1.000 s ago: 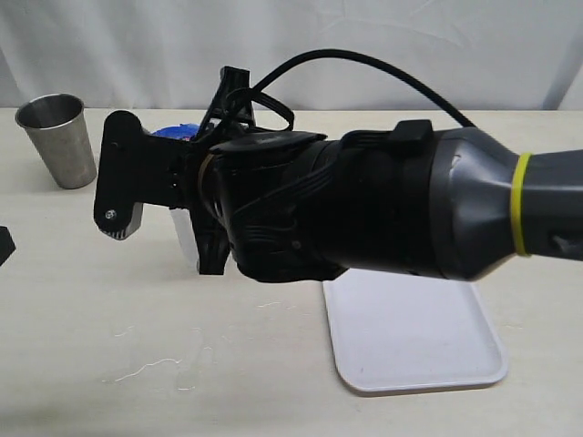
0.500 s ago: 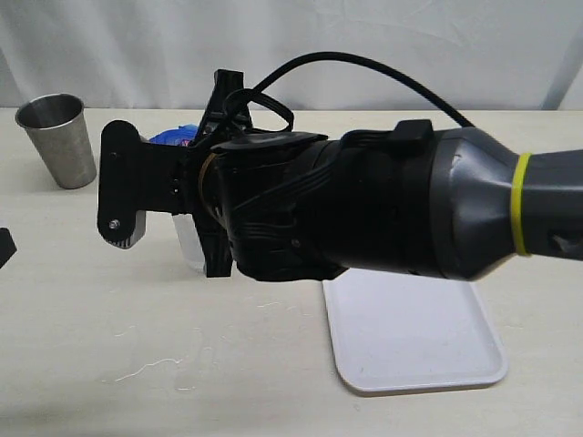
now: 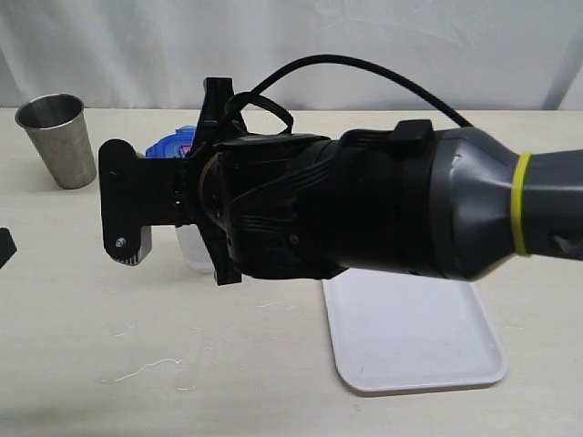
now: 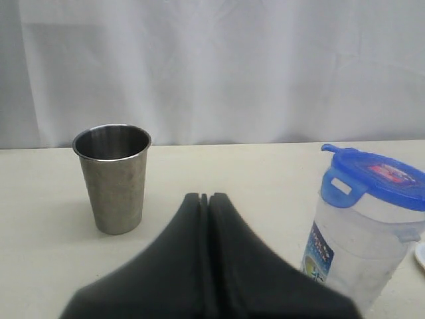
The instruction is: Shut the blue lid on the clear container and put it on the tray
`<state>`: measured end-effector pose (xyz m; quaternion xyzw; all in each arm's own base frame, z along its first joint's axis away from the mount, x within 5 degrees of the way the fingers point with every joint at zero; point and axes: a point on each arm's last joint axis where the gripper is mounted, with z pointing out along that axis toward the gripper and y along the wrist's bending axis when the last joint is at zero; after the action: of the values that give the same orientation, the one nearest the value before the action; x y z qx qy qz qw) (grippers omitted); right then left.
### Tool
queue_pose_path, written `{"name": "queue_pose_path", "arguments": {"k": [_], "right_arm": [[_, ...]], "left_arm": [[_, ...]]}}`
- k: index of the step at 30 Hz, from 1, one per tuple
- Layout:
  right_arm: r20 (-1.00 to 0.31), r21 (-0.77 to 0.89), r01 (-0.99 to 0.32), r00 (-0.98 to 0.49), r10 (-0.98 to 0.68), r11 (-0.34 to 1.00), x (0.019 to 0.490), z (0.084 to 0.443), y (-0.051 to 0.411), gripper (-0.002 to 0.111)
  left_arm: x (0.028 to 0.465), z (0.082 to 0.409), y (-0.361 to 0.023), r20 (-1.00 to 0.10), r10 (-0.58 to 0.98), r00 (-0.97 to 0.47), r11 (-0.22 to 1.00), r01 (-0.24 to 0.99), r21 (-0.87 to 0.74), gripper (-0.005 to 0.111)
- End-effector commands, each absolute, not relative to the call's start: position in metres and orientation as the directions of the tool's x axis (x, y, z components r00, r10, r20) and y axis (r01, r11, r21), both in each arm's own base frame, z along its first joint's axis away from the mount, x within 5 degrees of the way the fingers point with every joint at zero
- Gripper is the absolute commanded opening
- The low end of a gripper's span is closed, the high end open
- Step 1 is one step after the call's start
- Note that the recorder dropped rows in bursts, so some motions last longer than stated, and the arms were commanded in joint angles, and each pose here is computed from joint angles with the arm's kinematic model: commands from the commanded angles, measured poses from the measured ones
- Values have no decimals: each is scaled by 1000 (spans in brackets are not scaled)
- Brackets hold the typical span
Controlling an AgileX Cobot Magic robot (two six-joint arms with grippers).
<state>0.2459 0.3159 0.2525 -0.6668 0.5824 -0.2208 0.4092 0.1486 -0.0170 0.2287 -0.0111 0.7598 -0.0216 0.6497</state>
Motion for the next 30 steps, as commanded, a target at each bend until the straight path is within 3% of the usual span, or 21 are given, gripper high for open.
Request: {"name": "queue_pose_path", "arguments": {"k": [1,12,21,30], "right_arm": [[-198,-802,-598,239,-951,17,244,256,316,8],[-203,-801,-598,245,-948,17,244,256,317,34],[-236,-783,-620,222,-946,50,242,256,316,36],[-425,-694,-682,133,-895,229,228,290,303,35]], "left_arm": [[148,228,-17,-987,-49,-155,999,15,-52,0],[148,228,-17,-987,-49,-155,999,15,-52,0],[148,228,-17,-987,-49,-155,999,15,-52,0],[148,228,-17,-987,-49,-155,999,15,-52,0]]}}
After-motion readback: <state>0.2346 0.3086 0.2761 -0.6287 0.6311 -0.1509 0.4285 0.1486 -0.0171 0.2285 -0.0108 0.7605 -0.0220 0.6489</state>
